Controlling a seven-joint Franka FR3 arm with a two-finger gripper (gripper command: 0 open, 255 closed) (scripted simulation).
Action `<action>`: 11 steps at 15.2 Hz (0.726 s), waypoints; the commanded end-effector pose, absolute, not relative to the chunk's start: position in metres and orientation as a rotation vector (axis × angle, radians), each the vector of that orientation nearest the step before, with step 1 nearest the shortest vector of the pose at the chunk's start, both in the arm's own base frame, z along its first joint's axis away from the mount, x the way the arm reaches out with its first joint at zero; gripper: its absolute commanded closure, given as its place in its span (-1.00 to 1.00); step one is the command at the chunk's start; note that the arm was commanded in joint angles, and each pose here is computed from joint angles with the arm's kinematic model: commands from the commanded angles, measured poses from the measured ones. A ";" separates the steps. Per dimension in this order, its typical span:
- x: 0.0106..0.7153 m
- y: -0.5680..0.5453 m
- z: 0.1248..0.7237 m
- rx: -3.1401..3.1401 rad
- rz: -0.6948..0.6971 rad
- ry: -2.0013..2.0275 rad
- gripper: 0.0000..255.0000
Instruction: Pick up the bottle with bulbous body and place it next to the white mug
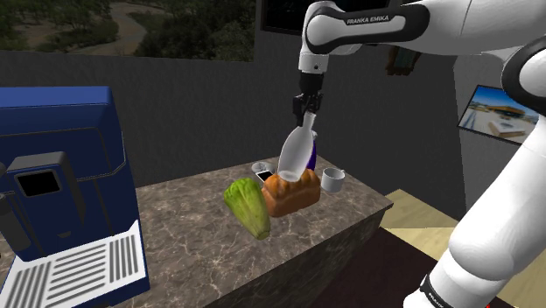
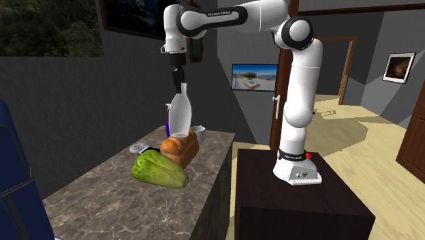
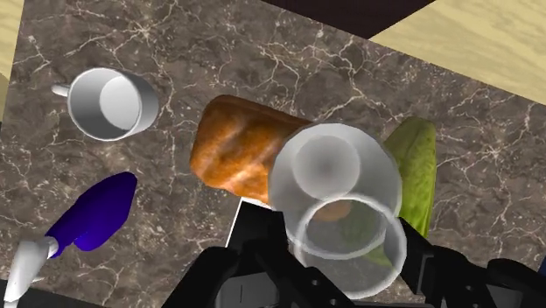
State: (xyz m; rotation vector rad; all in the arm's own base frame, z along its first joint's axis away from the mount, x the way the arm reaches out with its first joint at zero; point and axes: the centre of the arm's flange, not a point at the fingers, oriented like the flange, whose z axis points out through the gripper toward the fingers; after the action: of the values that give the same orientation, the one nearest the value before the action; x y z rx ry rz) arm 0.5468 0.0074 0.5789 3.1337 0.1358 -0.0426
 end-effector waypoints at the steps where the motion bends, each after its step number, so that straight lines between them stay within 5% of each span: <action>1: 0.546 -0.024 0.572 3.131 -0.051 0.132 1.00; 11: 0.559 -0.156 0.572 3.131 -0.051 0.132 1.00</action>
State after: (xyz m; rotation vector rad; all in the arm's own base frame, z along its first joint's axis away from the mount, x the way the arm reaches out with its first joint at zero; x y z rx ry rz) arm 0.5573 -0.1409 0.5712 3.1329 0.1325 -0.0493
